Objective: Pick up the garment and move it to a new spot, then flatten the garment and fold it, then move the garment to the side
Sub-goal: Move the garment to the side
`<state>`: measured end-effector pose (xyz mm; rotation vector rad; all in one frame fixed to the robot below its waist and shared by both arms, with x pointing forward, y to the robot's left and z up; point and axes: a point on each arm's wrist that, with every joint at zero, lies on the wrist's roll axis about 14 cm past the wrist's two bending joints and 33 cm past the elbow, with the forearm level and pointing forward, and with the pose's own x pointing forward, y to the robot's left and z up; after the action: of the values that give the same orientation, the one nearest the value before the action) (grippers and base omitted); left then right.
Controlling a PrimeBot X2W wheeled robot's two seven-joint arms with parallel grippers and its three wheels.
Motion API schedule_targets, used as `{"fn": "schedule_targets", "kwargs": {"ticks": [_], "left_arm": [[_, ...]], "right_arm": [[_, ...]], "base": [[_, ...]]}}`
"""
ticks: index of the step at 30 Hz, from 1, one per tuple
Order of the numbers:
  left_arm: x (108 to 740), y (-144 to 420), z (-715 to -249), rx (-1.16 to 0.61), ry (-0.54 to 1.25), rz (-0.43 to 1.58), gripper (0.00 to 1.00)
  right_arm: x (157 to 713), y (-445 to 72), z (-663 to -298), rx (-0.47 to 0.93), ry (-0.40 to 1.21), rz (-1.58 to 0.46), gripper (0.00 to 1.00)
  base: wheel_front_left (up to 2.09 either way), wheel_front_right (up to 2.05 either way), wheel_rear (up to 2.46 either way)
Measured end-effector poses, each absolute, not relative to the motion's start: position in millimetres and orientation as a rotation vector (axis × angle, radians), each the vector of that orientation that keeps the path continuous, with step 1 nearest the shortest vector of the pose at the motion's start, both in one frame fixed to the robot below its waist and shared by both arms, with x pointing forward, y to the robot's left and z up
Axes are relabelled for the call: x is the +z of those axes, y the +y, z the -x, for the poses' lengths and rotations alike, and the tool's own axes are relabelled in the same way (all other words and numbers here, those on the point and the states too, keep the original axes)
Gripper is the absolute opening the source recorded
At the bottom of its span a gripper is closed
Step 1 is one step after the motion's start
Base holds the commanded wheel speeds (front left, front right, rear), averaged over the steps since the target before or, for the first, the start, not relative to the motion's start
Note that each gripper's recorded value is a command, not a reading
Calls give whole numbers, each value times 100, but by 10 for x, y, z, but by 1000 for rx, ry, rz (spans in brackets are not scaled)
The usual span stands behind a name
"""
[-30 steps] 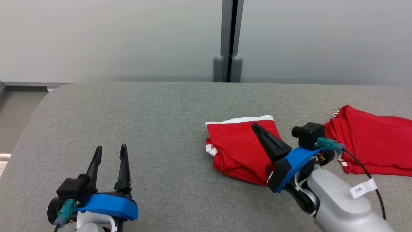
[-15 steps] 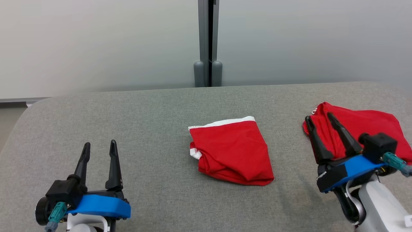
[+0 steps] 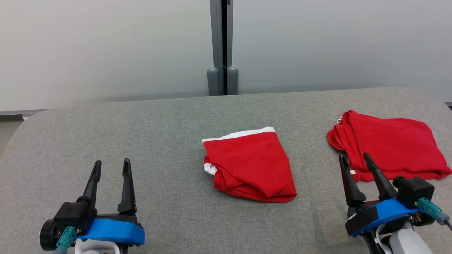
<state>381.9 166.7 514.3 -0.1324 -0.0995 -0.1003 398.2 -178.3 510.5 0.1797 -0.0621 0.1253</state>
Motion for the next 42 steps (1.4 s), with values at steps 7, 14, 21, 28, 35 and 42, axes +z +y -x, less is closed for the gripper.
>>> {"fn": "schedule_targets", "kwargs": {"ticks": [7,14,21,28,35,42], "left_arm": [[5132,1698,-3788,-90,-97,133,100],[5063,1690,-3808,-92,-77,134,100],[4975,1722,-3857,-79,-50,135,100],[4939,1935,-3837,-18,-39,125,100],[4834,2179,-3742,60,-7,121,100],[4792,2279,-3702,92,6,118,100]], "right_arm": [[4991,-1702,-3991,147,-22,-181,100],[4765,-1527,-4205,178,110,-218,100],[4655,-1249,-4650,244,253,-188,100],[4288,-1033,-4922,257,531,-239,100],[3755,-891,-4867,268,832,-206,100],[3679,-780,-4900,285,869,-197,0]], "base": [[0,0,0],[0,0,0],[0,0,0],[0,0,0],[0,0,0],[0,0,0]]}}
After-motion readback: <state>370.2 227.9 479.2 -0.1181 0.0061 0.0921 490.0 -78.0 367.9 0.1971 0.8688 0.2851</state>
